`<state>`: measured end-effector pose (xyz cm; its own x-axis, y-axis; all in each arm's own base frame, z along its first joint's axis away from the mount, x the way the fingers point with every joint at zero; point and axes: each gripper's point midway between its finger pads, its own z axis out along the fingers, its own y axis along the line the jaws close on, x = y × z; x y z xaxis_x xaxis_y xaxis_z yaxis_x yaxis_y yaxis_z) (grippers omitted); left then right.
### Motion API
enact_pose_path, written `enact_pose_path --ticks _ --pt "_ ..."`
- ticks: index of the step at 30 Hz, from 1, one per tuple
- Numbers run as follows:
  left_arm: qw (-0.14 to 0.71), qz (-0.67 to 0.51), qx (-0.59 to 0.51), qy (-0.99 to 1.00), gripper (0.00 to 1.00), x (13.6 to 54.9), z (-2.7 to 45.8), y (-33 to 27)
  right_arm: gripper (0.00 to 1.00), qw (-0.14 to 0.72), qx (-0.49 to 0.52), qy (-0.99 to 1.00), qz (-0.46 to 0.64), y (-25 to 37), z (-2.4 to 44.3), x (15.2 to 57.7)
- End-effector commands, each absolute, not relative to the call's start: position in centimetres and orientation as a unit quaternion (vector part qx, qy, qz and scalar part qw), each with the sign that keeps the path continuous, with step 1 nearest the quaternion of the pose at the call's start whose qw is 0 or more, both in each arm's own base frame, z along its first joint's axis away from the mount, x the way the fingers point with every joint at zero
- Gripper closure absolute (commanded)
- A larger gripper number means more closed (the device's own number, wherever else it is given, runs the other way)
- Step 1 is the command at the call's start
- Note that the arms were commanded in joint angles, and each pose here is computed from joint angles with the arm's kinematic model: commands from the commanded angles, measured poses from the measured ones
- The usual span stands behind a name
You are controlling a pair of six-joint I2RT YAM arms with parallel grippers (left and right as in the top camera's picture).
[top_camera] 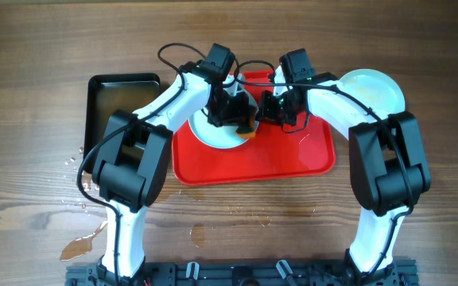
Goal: Clean dirty plates on tray and stack at the side
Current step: 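Scrub the third plate with the sponge while right gripper holds it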
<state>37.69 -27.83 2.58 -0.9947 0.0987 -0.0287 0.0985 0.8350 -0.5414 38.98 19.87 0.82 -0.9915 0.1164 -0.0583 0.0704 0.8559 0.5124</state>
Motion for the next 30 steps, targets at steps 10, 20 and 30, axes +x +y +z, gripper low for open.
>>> enact_pose_path --ticks 10,20,30 --pt "-0.168 -0.025 0.065 -0.983 0.96 44.2 0.1 -17.5 0.96 0.030 0.060 0.966 0.251 19.4 -0.6 38.5" --pt "-0.090 -0.169 0.095 -0.977 0.96 39.0 0.1 -11.8 0.96 0.030 0.059 0.966 0.251 19.4 -0.6 38.4" --pt "0.154 0.219 -0.009 -0.964 0.96 30.9 1.4 -24.8 0.96 0.031 0.059 0.965 0.252 19.5 -0.6 38.5"
